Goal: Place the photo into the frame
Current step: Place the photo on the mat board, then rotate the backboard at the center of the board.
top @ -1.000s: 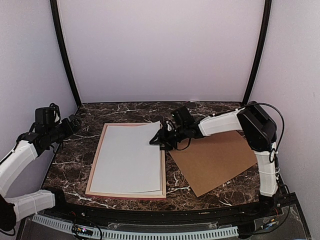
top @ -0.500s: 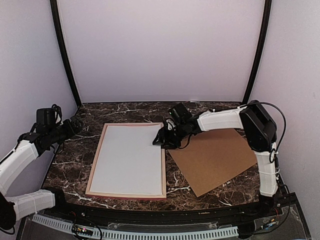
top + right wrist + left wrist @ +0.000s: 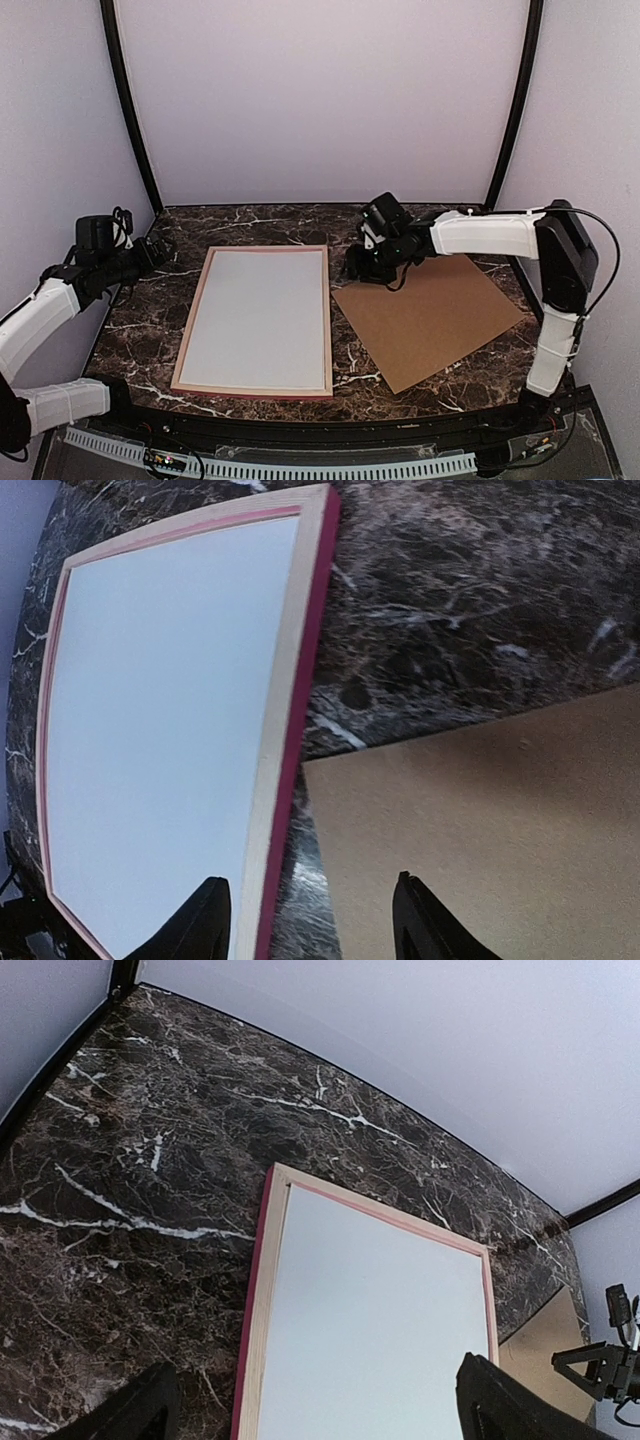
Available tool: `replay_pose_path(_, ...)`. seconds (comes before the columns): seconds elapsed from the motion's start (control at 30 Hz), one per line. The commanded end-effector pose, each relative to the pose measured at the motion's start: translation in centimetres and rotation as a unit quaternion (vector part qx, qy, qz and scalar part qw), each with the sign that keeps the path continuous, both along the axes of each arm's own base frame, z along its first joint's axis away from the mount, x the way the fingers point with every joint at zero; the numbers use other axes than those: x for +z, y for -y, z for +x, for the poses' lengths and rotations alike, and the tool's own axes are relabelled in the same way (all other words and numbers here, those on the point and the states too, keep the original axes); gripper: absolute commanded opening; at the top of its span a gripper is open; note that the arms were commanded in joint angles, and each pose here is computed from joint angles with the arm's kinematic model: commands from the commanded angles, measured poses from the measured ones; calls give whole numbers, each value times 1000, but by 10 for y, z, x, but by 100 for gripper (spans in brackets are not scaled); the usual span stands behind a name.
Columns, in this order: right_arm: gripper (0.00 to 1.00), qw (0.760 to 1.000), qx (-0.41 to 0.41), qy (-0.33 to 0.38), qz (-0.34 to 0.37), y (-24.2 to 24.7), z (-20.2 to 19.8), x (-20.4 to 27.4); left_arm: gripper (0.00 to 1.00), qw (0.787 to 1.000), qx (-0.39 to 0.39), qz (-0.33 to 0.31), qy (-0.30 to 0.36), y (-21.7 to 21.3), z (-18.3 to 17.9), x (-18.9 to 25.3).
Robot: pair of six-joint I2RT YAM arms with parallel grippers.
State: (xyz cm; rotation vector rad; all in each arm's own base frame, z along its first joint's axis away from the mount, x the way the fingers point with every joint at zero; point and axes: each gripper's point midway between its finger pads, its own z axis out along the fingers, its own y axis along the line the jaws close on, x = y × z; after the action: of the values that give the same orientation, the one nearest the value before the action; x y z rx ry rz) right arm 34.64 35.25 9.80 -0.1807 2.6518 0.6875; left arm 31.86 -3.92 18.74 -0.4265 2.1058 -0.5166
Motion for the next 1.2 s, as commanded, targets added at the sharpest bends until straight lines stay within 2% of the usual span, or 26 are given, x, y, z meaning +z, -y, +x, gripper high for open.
replay_pose_path(0.0,56,995,-64,16,-69,75,-2,-11,99,998,-56,-10,16,24,3,3)
replay_pose_path(0.17,57,987,-125,6,-102,148,-12,-19,99,994,-104,9,20,54,6,8)
replay_pose_path(0.4,58,963,-236,-7,-129,266,-21,-24,99,974,-222,40,24,137,2,11)
replay_pose_path(0.5,59,949,-292,-19,-117,313,-29,-31,99,962,-266,46,31,170,0,14)
replay_pose_path(0.6,61,935,-344,-38,-75,348,-42,-41,99,945,-323,52,25,213,-10,6)
replay_pose_path(0.7,61,926,-374,-54,-22,357,-56,-51,99,928,-367,59,23,250,-12,1)
replay_pose_path(0.8,61,922,-381,-70,-3,352,-72,-59,99,911,-408,64,11,283,-17,-7)
replay_pose_path(1.07,63,911,-408,-61,4,352,-99,-53,99,880,-467,80,-9,348,9,-25)
replay_pose_path(1.17,63,910,-411,-59,14,349,-103,-50,99,869,-486,88,-27,368,16,-47)
